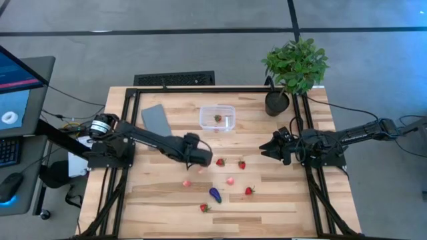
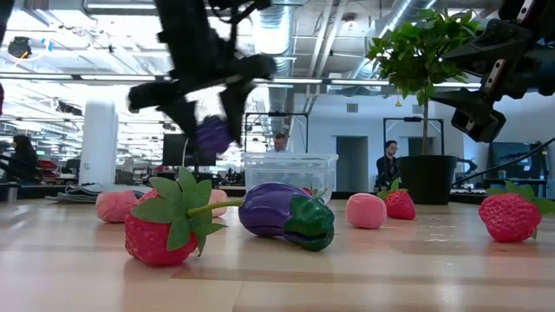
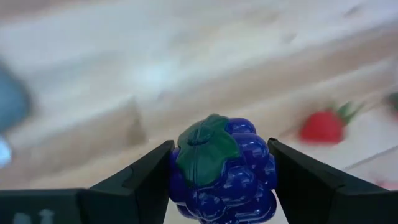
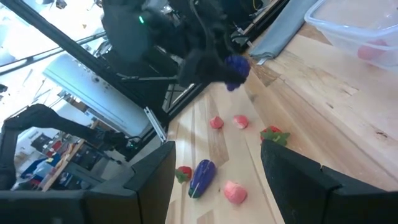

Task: Pick and placing Produce into tupperware
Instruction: Put the grapes into the transparent bin

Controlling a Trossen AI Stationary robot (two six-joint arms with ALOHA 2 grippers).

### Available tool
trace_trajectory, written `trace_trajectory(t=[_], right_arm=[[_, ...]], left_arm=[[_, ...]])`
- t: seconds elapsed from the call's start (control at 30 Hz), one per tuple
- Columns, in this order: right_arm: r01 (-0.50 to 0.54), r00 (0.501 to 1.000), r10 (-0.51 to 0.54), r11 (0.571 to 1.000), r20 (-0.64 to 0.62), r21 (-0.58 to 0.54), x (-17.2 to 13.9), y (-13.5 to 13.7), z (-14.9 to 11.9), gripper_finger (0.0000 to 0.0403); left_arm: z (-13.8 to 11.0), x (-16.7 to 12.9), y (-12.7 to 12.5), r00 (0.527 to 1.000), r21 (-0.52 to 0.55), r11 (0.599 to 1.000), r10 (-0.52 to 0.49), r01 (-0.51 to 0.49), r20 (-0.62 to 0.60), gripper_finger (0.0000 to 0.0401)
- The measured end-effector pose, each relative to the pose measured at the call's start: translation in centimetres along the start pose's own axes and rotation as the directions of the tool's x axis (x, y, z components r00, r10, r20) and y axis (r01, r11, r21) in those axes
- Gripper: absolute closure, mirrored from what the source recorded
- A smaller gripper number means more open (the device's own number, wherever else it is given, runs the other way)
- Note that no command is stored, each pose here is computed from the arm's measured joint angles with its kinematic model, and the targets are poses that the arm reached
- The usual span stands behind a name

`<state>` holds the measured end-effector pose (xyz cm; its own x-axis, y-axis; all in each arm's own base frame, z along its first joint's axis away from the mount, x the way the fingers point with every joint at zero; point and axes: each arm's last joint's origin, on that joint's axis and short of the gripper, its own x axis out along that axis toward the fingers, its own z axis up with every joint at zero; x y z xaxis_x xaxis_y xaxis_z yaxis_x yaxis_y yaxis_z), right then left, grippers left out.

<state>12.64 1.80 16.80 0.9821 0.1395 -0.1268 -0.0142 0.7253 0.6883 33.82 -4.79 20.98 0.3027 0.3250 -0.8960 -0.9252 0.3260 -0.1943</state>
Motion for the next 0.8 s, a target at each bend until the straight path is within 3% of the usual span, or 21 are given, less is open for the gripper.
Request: trace_trajectory(t=[0.33,0.8], right_arm=[[-0.001,1.0,0.001,1.0,0.001,0.019,0.0,0.0,0.0,0.0143],[-0.001,1.0,0.001,0.999,0.002,0.04,0.0,0.0,0.0,0.0143]], left_arm=[[6.2,-1.1,-1.1,0.988,0.116,0.993,-0.028,0.01,0.154,0.0172],[14.1,0.5,0.3,0.953,0.15,0.988,-0.081,0.038,0.291,0.0172]])
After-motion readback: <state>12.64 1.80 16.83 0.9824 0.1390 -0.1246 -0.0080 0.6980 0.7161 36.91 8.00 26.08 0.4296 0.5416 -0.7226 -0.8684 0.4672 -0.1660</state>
